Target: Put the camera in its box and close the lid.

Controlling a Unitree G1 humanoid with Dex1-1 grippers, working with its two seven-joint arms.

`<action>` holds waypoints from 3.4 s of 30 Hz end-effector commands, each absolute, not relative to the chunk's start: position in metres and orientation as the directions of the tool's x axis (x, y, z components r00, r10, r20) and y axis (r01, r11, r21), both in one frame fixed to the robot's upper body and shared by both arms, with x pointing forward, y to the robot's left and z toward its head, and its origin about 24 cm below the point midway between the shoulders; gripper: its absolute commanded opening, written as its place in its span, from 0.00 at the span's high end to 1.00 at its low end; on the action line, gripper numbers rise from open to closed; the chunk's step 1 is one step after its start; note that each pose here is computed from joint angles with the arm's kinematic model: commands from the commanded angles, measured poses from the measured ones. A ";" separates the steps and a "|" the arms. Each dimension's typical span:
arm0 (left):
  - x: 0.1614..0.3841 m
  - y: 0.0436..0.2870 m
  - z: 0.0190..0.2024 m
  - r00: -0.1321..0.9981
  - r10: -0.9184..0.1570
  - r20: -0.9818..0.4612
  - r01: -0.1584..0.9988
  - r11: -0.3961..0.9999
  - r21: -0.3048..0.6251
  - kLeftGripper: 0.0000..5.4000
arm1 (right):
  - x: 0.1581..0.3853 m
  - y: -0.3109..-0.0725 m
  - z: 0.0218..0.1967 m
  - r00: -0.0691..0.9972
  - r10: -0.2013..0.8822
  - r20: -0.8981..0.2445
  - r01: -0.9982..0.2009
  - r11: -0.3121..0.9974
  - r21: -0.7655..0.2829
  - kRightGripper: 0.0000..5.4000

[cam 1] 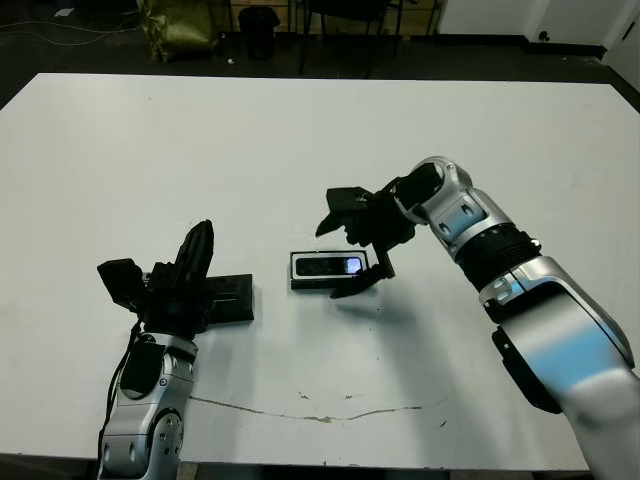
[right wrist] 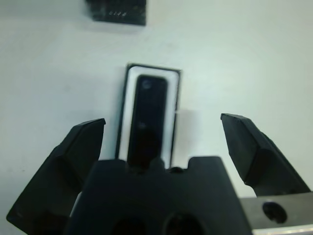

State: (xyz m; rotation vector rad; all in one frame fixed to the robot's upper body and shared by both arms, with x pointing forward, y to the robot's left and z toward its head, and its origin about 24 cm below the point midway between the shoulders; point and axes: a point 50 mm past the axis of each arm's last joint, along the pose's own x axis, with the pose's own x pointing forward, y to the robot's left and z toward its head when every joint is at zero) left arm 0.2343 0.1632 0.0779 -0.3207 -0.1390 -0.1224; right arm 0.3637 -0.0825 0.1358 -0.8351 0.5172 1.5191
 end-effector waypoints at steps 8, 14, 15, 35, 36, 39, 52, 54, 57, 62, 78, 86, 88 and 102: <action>0.232 0.166 0.071 0.988 -0.088 0.126 0.123 0.943 -0.310 1.00 | 0.367 -0.132 0.194 0.314 0.852 -0.419 -0.941 0.219 -0.260 0.00; 0.232 0.166 0.072 0.989 -0.080 0.124 0.115 0.945 -0.305 1.00 | 0.338 -0.162 0.192 0.638 0.759 -0.132 -0.736 0.549 -0.397 0.15; 0.232 0.166 0.073 0.989 -0.082 0.125 0.117 0.944 -0.309 1.00 | 0.331 -0.166 0.188 0.680 0.727 -0.095 -0.690 0.591 -0.417 0.19; 0.234 0.169 0.077 0.988 -0.085 0.130 0.121 0.944 -0.306 1.00 | 0.231 -0.163 0.095 0.860 0.482 0.167 -0.421 0.855 -0.303 1.00; 0.234 0.169 0.076 0.988 -0.082 0.130 0.119 0.945 -0.305 1.00 | 0.230 -0.162 0.094 0.861 0.479 0.172 -0.413 0.855 -0.313 1.00; 0.233 0.171 0.076 0.988 -0.083 0.131 0.119 0.946 -0.303 1.00 | 0.228 -0.157 0.093 0.864 0.467 0.189 -0.395 0.861 -0.321 1.00; 0.231 0.178 0.078 0.987 -0.094 0.129 0.126 0.955 -0.270 1.00 | 0.219 -0.139 0.079 0.876 0.416 0.243 -0.335 0.889 -0.312 1.00; 0.231 0.184 0.081 0.987 -0.104 0.124 0.131 0.962 -0.238 1.00 | 0.218 -0.139 0.079 0.880 0.408 0.244 -0.331 0.894 -0.302 1.00; 0.229 0.196 0.094 0.988 -0.110 0.112 0.131 0.971 -0.198 1.00 | 0.217 -0.140 0.077 0.889 0.392 0.237 -0.319 0.901 -0.294 1.00; 0.229 0.222 0.122 0.971 -0.164 0.171 0.168 0.986 -0.007 1.00 | 0.218 -0.146 0.072 0.894 0.380 0.235 -0.315 0.909 -0.272 1.00; 0.266 0.275 0.155 0.857 -0.478 -0.191 0.514 0.813 0.274 1.00 | 0.218 -0.149 0.070 0.904 0.361 0.227 -0.300 0.916 -0.265 1.00; 0.283 0.285 0.157 0.454 -0.776 -0.438 0.890 0.423 0.173 0.75 | 0.218 -0.152 0.068 0.911 0.349 0.218 -0.289 0.920 -0.265 1.00; 0.286 0.287 0.153 0.355 -0.827 -0.436 0.934 0.330 0.133 0.66 | 0.218 -0.152 0.068 0.913 0.348 0.214 -0.289 0.920 -0.264 1.00; 0.296 0.270 0.141 0.182 -0.839 -0.513 0.970 0.069 0.231 0.04 | 0.214 -0.152 0.065 0.924 0.343 0.170 -0.296 0.921 -0.252 1.00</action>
